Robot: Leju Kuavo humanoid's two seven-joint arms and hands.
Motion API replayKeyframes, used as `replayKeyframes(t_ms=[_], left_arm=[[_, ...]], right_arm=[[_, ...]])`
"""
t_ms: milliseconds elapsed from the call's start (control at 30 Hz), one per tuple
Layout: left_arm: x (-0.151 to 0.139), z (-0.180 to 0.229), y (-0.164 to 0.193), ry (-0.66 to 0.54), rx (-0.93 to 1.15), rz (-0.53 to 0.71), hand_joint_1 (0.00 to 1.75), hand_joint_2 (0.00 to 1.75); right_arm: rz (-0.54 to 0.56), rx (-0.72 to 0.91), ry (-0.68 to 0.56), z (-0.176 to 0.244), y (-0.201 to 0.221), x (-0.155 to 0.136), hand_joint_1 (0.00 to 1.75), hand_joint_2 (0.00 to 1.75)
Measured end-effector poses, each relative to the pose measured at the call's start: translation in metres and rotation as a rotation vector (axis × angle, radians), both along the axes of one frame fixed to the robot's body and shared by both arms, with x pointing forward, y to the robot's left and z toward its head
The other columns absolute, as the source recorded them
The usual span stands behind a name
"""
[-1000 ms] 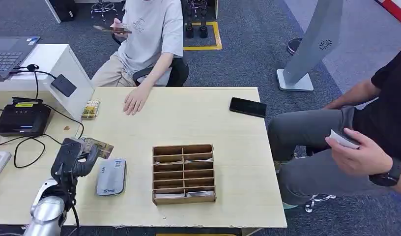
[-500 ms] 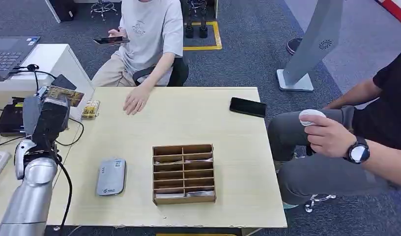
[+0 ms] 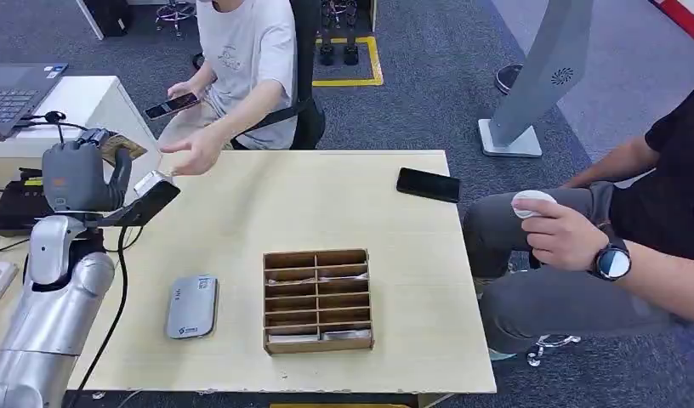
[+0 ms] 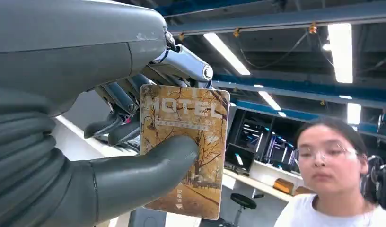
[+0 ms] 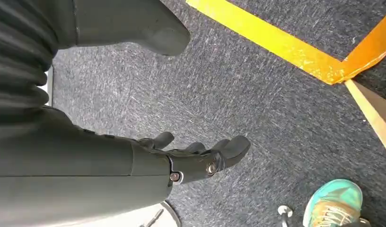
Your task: Pass the card to the sensor for recognition and then transmit it.
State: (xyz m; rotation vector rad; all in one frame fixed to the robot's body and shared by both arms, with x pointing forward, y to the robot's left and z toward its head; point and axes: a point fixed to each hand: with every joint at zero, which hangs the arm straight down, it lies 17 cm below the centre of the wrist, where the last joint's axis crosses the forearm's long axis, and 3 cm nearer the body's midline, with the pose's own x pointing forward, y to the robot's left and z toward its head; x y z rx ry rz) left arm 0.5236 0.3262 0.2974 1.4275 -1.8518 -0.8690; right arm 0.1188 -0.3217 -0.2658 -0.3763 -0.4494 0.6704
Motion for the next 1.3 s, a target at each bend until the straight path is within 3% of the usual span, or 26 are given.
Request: replayKeyframes(t_ms=[367, 400, 967, 1067, 1167, 1300], left_arm=[[0.005, -0.014, -0.003, 0.043, -0.024, -0.023, 1.75, 1.75], [0.005, -0.015, -0.004, 0.047, -0.030, -0.030, 0.00, 1.75], [0.010, -0.028, -0.023, 0.178, -0.149, -0.146, 0.00, 1.75], [0.002, -0.041, -0.043, 0.287, -0.228, -0.267, 0.00, 1.75], [-0.027, -0.055, -0.081, 0.403, -0.279, -0.444, 0.00, 1.75], [-0.065, -0.062, -0.118, 0.460, -0.228, -0.572, 0.00, 1.75]], right_arm=[[0.004, 0.004, -0.001, 0.000, 0.002, 0.000, 0.00, 1.75], [0.004, 0.004, -0.001, 0.000, 0.002, 0.000, 0.00, 1.75], [-0.001, -0.003, 0.001, 0.000, -0.003, -0.001, 0.00, 1.75], [0.000, 0.001, -0.001, 0.000, -0.003, -0.003, 0.00, 1.75], [-0.003, -0.002, 0.008, -0.001, -0.004, -0.010, 0.00, 1.75], [-0.011, -0.006, 0.022, -0.003, -0.009, -0.020, 0.00, 1.75]])
